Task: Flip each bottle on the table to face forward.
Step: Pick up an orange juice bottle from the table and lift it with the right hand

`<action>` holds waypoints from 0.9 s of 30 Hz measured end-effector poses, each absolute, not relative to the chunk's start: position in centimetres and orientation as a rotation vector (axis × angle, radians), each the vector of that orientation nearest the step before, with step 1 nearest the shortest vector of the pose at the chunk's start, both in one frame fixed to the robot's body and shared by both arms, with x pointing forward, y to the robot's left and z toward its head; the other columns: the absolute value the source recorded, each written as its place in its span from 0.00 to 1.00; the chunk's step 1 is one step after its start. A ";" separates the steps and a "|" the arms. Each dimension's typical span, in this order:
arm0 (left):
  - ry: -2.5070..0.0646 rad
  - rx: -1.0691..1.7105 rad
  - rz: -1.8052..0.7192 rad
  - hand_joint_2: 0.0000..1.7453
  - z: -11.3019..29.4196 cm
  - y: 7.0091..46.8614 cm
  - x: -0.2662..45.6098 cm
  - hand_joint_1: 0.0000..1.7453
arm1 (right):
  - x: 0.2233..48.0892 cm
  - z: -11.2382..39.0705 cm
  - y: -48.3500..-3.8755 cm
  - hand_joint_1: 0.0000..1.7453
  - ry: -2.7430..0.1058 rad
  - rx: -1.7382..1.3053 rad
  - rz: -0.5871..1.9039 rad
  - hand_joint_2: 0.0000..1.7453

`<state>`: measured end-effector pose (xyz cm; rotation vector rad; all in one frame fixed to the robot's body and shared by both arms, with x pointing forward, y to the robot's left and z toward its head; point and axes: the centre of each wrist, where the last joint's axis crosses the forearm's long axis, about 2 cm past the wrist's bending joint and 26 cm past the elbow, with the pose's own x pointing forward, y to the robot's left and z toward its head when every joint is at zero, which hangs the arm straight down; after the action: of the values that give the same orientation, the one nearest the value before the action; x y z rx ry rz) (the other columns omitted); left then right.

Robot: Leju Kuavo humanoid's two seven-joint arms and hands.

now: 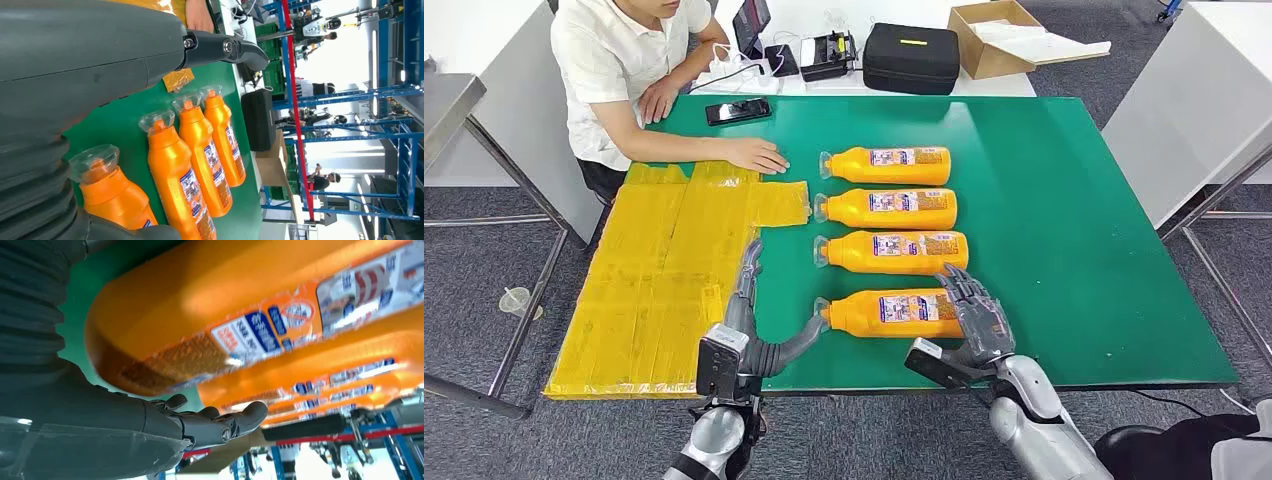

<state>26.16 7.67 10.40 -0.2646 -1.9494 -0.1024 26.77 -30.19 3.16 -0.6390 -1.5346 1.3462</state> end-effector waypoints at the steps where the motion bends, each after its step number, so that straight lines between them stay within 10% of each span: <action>1: -1.949 -0.265 -0.101 1.00 10.4 7.7 26.2 0.00 | 26.8 3.1 -30.1 0.00 -1.534 -0.634 1.346 1.00; 27: -1.931 -0.292 -0.118 1.00 10.3 7.3 26.0 0.00 | 29.9 3.9 -29.6 0.00 -1.415 -0.517 1.475 1.00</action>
<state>26.04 7.27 10.26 -0.2918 -1.9306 -0.1182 29.93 -29.61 3.89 -0.5167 -1.4146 1.4747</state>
